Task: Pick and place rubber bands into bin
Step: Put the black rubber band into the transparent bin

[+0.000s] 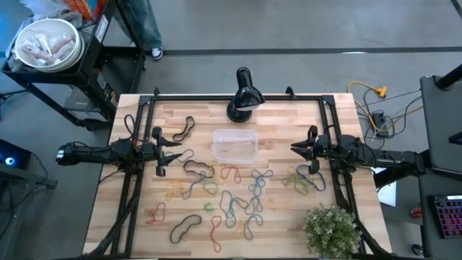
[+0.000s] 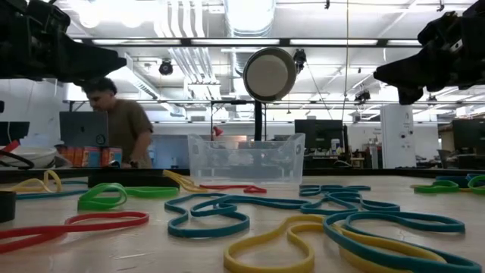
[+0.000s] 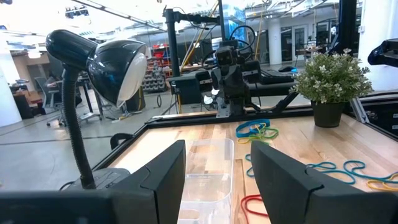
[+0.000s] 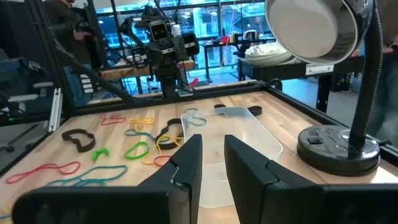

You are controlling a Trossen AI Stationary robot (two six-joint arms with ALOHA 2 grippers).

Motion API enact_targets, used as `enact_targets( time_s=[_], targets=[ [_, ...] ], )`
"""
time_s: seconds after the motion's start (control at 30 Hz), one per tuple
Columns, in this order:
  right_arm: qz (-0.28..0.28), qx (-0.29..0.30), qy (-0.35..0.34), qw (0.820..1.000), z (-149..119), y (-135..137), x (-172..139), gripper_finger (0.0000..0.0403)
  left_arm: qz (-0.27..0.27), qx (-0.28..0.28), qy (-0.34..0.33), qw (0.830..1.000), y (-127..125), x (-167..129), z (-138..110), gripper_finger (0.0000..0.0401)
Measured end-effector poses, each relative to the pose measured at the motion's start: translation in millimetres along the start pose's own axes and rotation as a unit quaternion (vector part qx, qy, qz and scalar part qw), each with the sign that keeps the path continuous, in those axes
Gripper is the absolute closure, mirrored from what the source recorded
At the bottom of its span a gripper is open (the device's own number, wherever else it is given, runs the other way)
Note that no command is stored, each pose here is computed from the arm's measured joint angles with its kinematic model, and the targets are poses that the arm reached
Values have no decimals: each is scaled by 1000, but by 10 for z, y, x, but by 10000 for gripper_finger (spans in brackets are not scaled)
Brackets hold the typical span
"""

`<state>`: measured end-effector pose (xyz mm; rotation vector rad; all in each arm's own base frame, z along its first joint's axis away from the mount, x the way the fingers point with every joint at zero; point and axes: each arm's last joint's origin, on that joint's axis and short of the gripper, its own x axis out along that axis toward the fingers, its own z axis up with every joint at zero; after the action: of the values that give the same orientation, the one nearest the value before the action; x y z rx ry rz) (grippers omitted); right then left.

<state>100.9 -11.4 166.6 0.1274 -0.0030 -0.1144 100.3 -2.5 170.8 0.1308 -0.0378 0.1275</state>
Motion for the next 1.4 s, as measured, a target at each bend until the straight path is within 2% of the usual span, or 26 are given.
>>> enact_targets(
  time_s=[0.27,0.5,0.63,0.77,1.0,1.13,1.23,1.4],
  targets=[
    [-3,-14,25,1000,-48,-6,-1,339,0,-1,-4,1000,1,0,9,234],
    [-2,-12,25,1000,-47,-6,-2,339,12,-15,-67,998,22,-9,131,234],
    [-3,-5,21,1000,-41,-6,-1,339,16,-17,-78,997,27,-13,154,234],
    [-1,-14,21,1000,-40,-4,-2,339,39,-20,-74,996,40,-13,151,234],
    [1,-37,23,999,-43,-4,-1,339,38,-15,-64,997,36,-8,132,234],
    [3,-24,21,999,-40,-2,-1,339,40,27,-62,997,36,-6,132,234],
    [4,-3,17,1000,-31,0,0,339,39,-15,-72,997,39,-9,147,234],
    [40,-3,-14,999,34,28,1,339,33,-11,-46,998,26,13,100,234]
  ],
)
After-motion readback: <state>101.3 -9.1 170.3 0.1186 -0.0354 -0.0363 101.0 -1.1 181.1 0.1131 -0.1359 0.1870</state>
